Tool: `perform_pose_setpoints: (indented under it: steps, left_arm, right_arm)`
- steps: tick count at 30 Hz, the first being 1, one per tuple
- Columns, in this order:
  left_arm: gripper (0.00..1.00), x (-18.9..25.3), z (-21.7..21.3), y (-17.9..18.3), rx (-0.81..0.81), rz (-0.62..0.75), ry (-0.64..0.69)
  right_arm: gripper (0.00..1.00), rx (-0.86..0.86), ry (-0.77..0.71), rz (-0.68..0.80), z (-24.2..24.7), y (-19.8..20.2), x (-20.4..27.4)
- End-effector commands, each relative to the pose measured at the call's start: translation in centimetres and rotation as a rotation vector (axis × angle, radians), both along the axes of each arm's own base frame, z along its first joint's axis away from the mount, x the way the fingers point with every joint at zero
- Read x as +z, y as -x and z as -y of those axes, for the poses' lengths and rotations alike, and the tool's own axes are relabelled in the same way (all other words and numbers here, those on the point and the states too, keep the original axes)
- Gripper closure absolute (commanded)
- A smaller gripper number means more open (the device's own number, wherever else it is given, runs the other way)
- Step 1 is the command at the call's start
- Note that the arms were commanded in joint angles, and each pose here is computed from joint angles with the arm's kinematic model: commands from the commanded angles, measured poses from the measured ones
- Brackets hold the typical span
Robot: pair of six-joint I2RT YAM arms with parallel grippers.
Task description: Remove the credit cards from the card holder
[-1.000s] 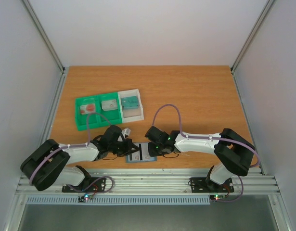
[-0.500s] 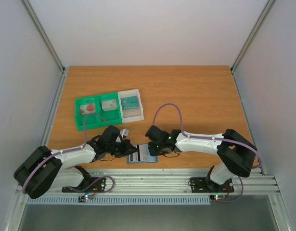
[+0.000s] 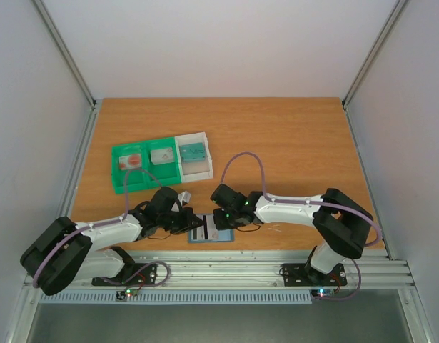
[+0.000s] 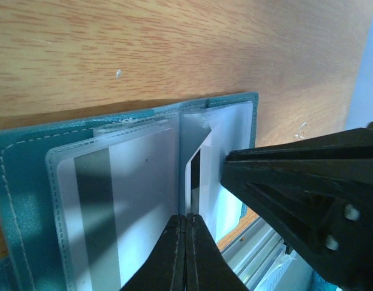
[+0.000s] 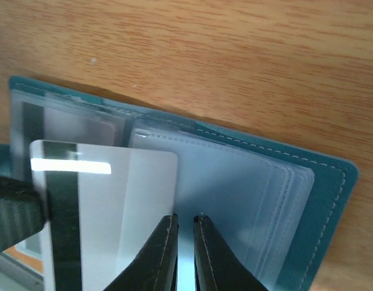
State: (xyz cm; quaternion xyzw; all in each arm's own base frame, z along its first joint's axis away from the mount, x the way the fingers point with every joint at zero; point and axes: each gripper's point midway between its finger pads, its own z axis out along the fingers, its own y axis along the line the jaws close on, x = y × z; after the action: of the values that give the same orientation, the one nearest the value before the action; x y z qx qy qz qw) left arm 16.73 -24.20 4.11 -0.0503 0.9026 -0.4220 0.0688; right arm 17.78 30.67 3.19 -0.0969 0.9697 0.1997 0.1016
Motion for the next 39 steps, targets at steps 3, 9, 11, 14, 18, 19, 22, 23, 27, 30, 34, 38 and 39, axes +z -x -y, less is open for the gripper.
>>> perform_pose_setpoints:
  steps: [3,9,11,14,18,19,22,23,27,30,34,38,39]
  left_arm:
    - [0.98,0.8,0.4,-0.1,0.0,0.031,0.045]
    - [0.92,1.4,1.0,-0.5,-0.009,0.028,0.061]
    - [0.9,1.4,1.0,-0.5,-0.01,0.032,0.059]
    - [0.9,1.2,0.8,-0.6,0.001,0.035,0.042]
    - [0.84,0.9,0.7,-0.7,-0.001,0.037,0.029]
    - [0.84,0.9,0.7,-0.7,-0.003,0.038,0.031]
    - [0.83,1.0,0.9,-0.9,0.005,0.037,0.042]
    - [0.82,1.0,0.9,-0.9,0.009,0.038,0.044]
    - [0.79,0.8,0.5,-1.1,0.027,0.042,0.027]
    - [0.8,0.9,0.6,-1.2,0.03,0.048,0.035]
    - [0.8,1.4,1.0,-1.5,0.053,0.051,0.085]
    - [0.84,1.5,1.0,-1.6,0.063,0.055,0.089]
    - [0.86,1.5,1.0,-1.7,0.063,0.057,0.09]
  right_arm:
    - [0.91,-0.042,0.03,-0.021,0.0,-0.4,-1.7]
    - [0.92,-0.053,0.02,-0.045,0.1,0.0,-3.0]
    - [0.92,-0.057,0.023,-0.042,0.3,0.0,-3.1]
    - [0.92,-0.055,0.028,-0.039,0.4,0.0,-3.1]
    - [0.92,-0.062,0.032,-0.046,0.6,0.2,-3.5]
    - [0.92,-0.064,0.032,-0.048,0.7,0.2,-3.5]
    - [0.92,-0.071,0.033,-0.051,1.0,0.4,-3.7]
    - [0.92,-0.072,0.032,-0.05,1.1,0.4,-3.7]
    - [0.92,-0.077,0.028,-0.051,1.2,0.5,-3.7]
    - [0.92,-0.085,0.016,-0.042,1.3,0.5,-3.5]
    - [0.92,-0.069,-0.02,-0.047,0.6,0.6,-3.3]
    - [0.92,-0.087,-0.037,-0.028,0.9,0.4,-2.7]
    - [0.92,-0.088,-0.036,-0.022,1.0,0.4,-2.5]
